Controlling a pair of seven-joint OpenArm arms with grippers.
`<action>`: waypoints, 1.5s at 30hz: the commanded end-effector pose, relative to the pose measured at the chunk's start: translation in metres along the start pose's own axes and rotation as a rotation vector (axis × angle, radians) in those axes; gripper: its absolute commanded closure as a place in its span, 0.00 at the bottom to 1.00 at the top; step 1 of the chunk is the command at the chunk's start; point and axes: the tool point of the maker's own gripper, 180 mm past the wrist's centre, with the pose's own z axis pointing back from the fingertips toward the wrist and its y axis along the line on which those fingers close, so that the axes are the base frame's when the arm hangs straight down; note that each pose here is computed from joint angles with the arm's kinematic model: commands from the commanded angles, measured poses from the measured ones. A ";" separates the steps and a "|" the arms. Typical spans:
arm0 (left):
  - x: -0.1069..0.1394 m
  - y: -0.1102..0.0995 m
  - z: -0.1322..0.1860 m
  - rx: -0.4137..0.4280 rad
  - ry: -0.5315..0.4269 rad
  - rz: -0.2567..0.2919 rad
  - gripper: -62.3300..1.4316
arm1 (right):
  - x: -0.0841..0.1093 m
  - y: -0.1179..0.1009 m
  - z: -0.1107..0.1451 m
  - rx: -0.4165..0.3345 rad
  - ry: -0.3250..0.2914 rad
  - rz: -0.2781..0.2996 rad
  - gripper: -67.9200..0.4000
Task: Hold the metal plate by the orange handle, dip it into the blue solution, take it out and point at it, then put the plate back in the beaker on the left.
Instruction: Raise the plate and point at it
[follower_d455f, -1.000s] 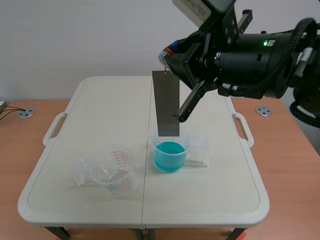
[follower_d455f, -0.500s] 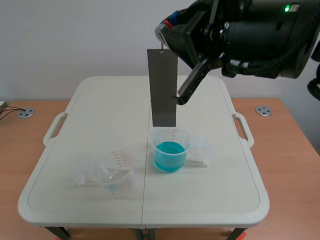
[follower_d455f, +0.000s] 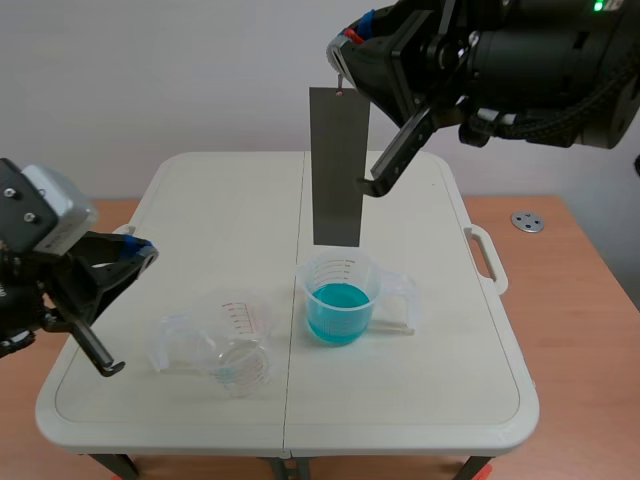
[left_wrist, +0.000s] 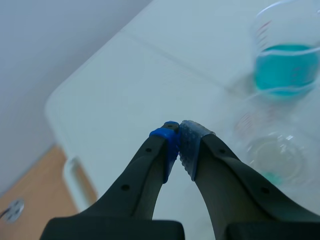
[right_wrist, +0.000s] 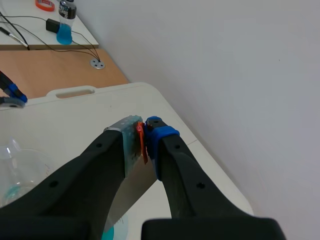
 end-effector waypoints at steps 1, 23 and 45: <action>0.008 0.001 -0.005 -0.001 -0.030 -0.001 0.95 | 0.013 -0.004 0.002 -0.007 -0.039 0.025 0.97; 0.049 -0.048 -0.083 -0.186 -0.127 0.004 0.95 | 0.012 -0.005 0.002 -0.008 -0.033 0.027 0.97; 0.047 -0.049 -0.085 -0.189 -0.111 0.002 0.95 | 0.012 -0.005 0.002 -0.008 -0.034 0.027 0.97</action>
